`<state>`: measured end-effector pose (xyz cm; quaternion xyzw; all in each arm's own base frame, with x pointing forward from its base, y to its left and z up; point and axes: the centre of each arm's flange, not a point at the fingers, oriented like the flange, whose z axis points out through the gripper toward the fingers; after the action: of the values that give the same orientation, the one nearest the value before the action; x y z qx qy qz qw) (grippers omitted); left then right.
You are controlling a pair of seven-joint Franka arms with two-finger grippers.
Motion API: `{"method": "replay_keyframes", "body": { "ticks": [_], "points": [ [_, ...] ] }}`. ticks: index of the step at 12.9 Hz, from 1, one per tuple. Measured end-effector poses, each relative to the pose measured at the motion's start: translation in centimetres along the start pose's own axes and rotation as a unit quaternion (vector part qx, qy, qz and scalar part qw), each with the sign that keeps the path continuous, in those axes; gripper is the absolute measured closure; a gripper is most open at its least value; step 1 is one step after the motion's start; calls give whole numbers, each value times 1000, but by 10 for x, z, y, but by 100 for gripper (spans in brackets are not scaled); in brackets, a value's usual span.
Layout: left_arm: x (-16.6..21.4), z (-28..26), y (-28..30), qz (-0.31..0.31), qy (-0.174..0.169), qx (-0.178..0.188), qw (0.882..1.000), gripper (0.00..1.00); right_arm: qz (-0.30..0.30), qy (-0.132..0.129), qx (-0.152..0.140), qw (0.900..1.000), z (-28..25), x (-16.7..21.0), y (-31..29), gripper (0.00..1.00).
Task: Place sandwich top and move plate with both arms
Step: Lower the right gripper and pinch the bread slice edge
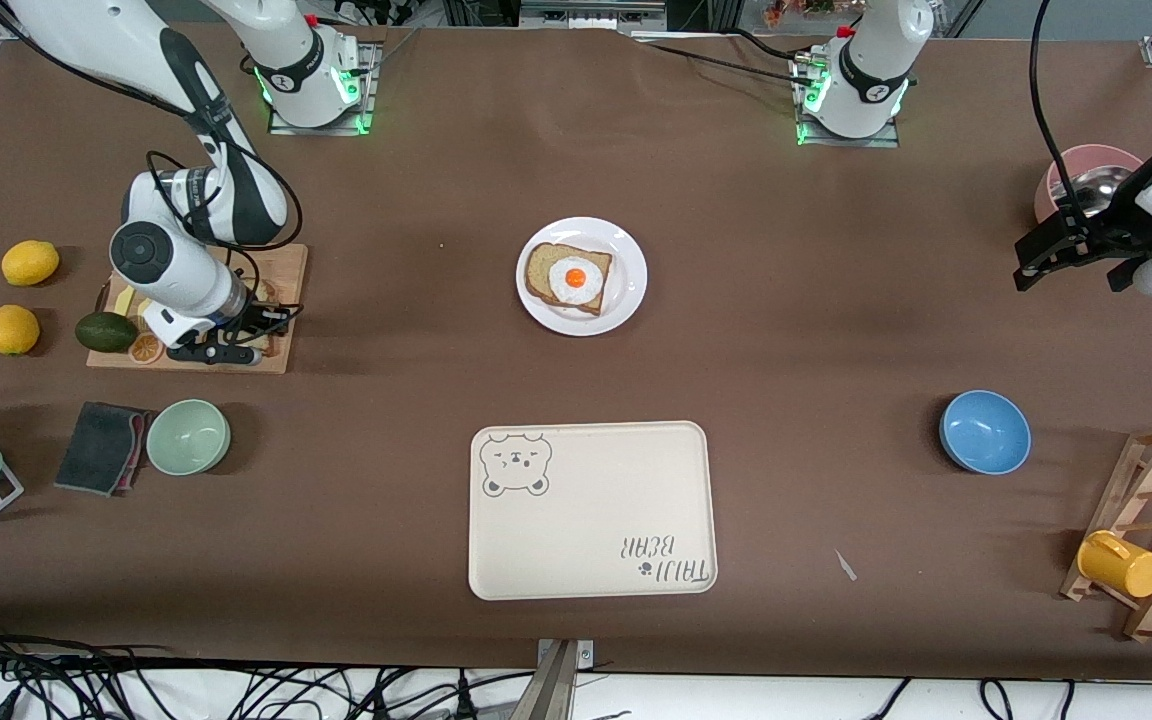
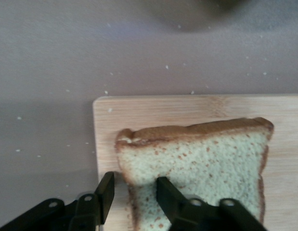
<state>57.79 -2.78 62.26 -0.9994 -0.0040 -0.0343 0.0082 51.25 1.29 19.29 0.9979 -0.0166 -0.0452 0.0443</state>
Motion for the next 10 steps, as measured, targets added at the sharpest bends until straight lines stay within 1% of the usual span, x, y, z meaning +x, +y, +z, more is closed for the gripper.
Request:
{"method": "replay_keyframes", "body": {
  "ticks": [1,2,3,6,8,10],
  "points": [
    [0,0,0,0,0,0,1000,0,-1,-1,0,1000,0,0,-1,61],
    [0,0,0,0,0,0,1000,0,-1,-1,0,1000,0,0,-1,61],
    [0,0,0,0,0,0,1000,0,-2,-1,0,1000,-1,0,-2,67],
    [0,0,-1,0,0,0,1000,0,-8,-1,1,1000,-1,0,-12,98],
    [0,0,-1,-1,0,0,1000,0,-7,-8,-1,1000,-1,0,-11,98],
    [0,0,-1,-1,0,0,1000,0,-4,-33,-6,999,-3,1,-7,98]
  ]
}}
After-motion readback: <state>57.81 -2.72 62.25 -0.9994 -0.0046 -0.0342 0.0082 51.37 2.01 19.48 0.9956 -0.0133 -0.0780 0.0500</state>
